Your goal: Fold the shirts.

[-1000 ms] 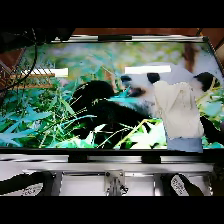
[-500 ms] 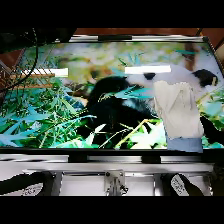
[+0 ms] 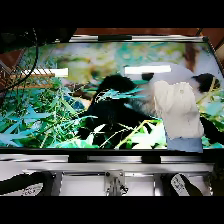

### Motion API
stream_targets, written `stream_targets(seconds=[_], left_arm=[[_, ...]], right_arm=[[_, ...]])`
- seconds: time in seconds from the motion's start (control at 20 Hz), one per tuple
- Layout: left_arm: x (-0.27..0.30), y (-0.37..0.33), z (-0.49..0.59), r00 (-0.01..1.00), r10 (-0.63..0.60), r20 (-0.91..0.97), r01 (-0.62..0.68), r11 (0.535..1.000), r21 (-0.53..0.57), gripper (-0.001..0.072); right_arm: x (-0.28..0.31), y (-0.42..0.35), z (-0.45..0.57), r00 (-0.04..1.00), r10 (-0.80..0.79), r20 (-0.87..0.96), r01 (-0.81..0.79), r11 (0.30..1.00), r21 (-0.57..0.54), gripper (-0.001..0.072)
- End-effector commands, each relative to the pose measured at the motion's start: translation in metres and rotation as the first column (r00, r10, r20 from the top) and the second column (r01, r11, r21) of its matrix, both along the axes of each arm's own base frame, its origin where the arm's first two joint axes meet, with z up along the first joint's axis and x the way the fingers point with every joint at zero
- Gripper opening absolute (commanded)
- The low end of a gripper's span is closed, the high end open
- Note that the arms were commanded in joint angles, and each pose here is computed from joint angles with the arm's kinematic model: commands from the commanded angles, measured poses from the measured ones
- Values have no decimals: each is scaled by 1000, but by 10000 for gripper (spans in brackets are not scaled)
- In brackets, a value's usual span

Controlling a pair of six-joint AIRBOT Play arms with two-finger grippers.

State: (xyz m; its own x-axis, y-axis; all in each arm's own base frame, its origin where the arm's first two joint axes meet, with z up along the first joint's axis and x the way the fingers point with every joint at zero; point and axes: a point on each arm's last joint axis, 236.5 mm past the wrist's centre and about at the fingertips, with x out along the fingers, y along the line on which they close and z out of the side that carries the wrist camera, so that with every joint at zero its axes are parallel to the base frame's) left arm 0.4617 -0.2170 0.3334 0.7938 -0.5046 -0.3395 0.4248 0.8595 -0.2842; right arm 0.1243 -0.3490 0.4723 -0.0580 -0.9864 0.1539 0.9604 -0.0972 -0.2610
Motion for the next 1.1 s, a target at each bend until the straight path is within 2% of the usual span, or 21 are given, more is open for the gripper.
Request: stream_targets(seconds=[0.0, 0.25, 0.45, 0.5, 0.55, 0.6, 0.8, 0.85, 1.05], left_arm=[[2, 0, 4, 1000, -3, 25, 2, 1000, 7, 540], [3, 0, 7, 999, -10, 52, 9, 1000, 26, 540], [3, 0, 8, 998, -10, 55, 8, 1000, 25, 540], [3, 0, 8, 998, -9, 58, 7, 1000, 23, 540], [3, 0, 8, 998, -9, 58, 7, 1000, 23, 540], [3, 0, 8, 998, -9, 58, 7, 1000, 24, 540], [7, -1, 2, 997, -26, 69, 22, 998, 66, 540], [11, -3, -3, 998, -26, 62, 22, 997, 68, 540], [33, -9, -28, 999, -18, 33, 16, 997, 73, 539]], right_arm=[[-37, 5, -19, 991, -135, -3, 135, 986, 94, 66], [-73, 23, 0, 973, -232, -16, 232, 972, 42, 66], [-78, 27, 0, 973, -229, 3, 229, 972, 49, 80], [-76, 26, -6, 976, -219, 13, 218, 973, 74, 221], [-77, 26, -14, 974, -225, 23, 222, 969, 107, 476], [-78, 26, -23, 973, -229, 35, 222, 964, 146, 507], [-79, 43, -62, 969, -231, 86, 193, 927, 320, 507], [-76, 49, -74, 973, -212, 91, 164, 912, 375, 535], [-32, 81, -120, 990, -38, 135, -47, 819, 572, 539]])
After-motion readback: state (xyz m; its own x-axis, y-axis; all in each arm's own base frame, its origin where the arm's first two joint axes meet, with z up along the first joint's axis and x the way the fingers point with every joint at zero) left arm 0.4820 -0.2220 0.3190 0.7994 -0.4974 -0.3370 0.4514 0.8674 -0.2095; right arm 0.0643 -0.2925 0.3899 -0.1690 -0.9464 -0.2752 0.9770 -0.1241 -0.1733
